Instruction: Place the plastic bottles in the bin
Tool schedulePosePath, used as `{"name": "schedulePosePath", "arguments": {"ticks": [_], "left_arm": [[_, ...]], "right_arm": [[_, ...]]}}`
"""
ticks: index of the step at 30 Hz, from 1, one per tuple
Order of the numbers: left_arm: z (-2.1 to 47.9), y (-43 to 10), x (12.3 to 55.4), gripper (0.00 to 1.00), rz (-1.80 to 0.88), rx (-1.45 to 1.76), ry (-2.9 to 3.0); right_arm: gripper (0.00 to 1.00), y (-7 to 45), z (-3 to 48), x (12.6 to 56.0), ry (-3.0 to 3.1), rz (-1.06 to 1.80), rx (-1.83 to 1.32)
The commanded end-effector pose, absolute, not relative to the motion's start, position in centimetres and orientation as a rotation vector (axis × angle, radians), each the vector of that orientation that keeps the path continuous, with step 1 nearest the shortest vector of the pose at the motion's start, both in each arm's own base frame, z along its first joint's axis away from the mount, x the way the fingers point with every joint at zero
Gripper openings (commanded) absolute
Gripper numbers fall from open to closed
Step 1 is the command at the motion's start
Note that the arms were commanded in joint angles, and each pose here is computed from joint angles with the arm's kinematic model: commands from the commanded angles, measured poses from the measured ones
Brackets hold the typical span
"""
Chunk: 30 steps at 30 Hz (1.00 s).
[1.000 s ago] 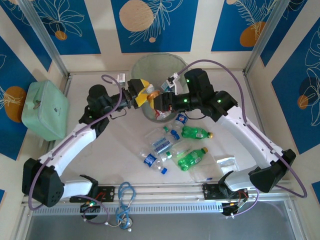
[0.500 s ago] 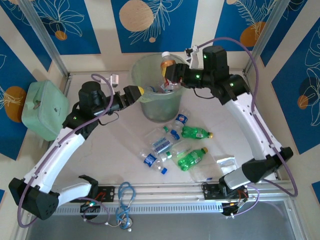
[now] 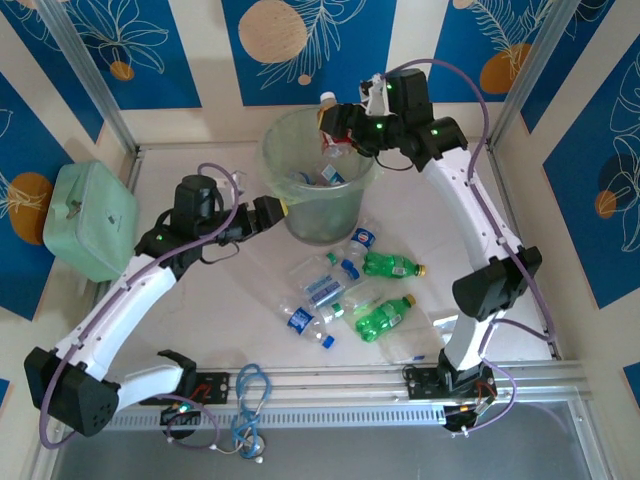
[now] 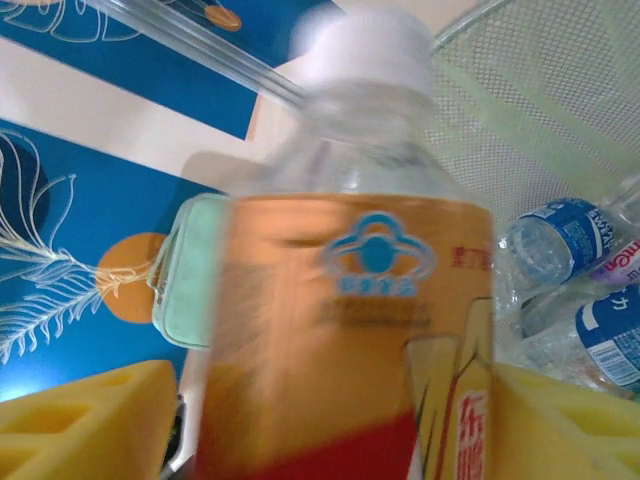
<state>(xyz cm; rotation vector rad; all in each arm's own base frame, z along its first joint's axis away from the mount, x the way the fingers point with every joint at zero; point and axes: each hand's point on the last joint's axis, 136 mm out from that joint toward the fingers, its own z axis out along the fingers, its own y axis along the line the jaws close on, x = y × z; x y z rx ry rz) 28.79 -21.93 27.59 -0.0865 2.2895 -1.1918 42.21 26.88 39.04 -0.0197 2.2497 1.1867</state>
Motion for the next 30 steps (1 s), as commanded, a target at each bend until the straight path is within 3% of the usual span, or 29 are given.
{"name": "schedulePosePath", "arguments": {"ticks": [1,9,17,22,30], "left_arm": [[26.8,-22.1,28.5,0.81,-1.169,-0.065,2.315],[25.8,-21.8,28.3,0.81,-1.127,-0.059,2.355],[23.0,-21.3,26.5,0.80,-1.085,-0.042,2.455],[19.4,-20.8,24.3,0.79,-1.079,-0.143,2.561],[12.4,-19.3,22.0,0.79,-0.987,-0.632,2.765]], "right_arm": [[0.85,26.6,40.5,41.7,2.238,1.199,-0.041],[0.86,25.5,41.8,40.3,2.203,1.176,-0.040],[0.85,22.5,40.9,36.3,2.188,1.098,0.020],[0.86,20.0,37.7,33.2,2.226,1.027,0.104],[0.86,17.5,30.7,29.1,2.355,1.010,0.261]]}}
